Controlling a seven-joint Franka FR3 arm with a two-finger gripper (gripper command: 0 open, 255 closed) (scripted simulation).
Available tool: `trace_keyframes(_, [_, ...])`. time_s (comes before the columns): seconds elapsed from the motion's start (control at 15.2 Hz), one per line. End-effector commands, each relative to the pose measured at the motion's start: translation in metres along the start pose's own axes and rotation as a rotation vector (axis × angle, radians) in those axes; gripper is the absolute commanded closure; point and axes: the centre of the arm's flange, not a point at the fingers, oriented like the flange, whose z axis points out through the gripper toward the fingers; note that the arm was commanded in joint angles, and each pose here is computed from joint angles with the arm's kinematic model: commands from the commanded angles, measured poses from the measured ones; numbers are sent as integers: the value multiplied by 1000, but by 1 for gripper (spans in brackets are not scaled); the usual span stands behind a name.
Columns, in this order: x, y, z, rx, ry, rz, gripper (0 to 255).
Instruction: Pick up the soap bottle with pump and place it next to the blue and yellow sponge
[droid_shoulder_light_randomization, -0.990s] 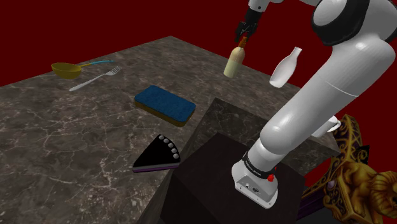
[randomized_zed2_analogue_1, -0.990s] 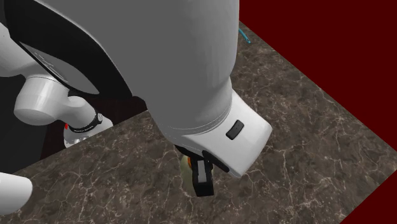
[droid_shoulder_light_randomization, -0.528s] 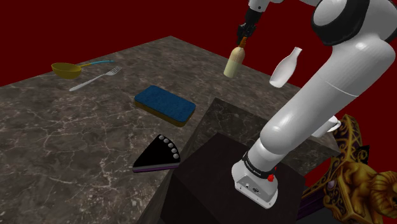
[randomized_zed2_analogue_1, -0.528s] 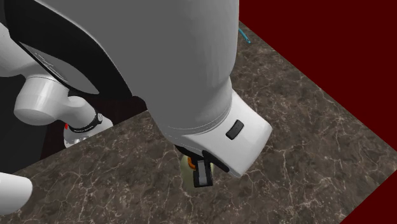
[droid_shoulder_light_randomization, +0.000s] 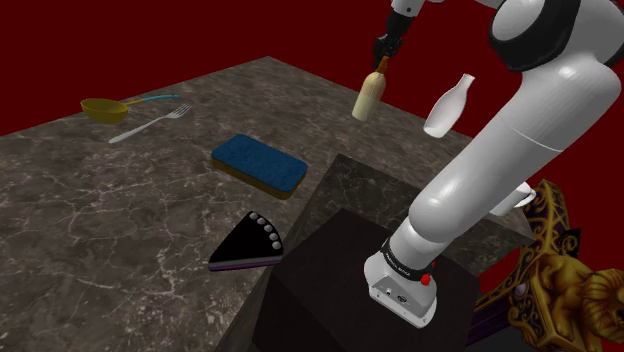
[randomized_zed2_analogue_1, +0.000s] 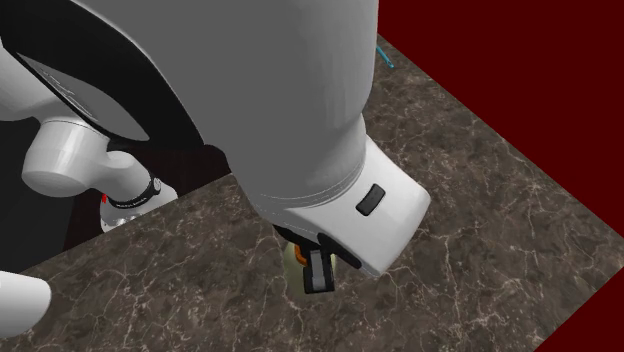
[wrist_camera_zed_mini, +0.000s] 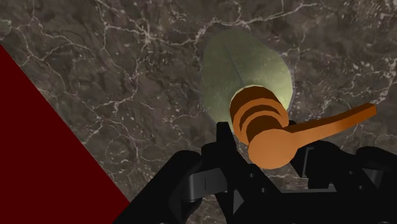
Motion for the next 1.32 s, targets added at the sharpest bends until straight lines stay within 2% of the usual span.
trace_keyframes(0.0, [1,1,-10,0,0,0,255])
trace_keyframes(1.06, [8,5,-92,0,0,0,255])
trace_keyframes(1.25, [5,-34,-95,0,0,0,255])
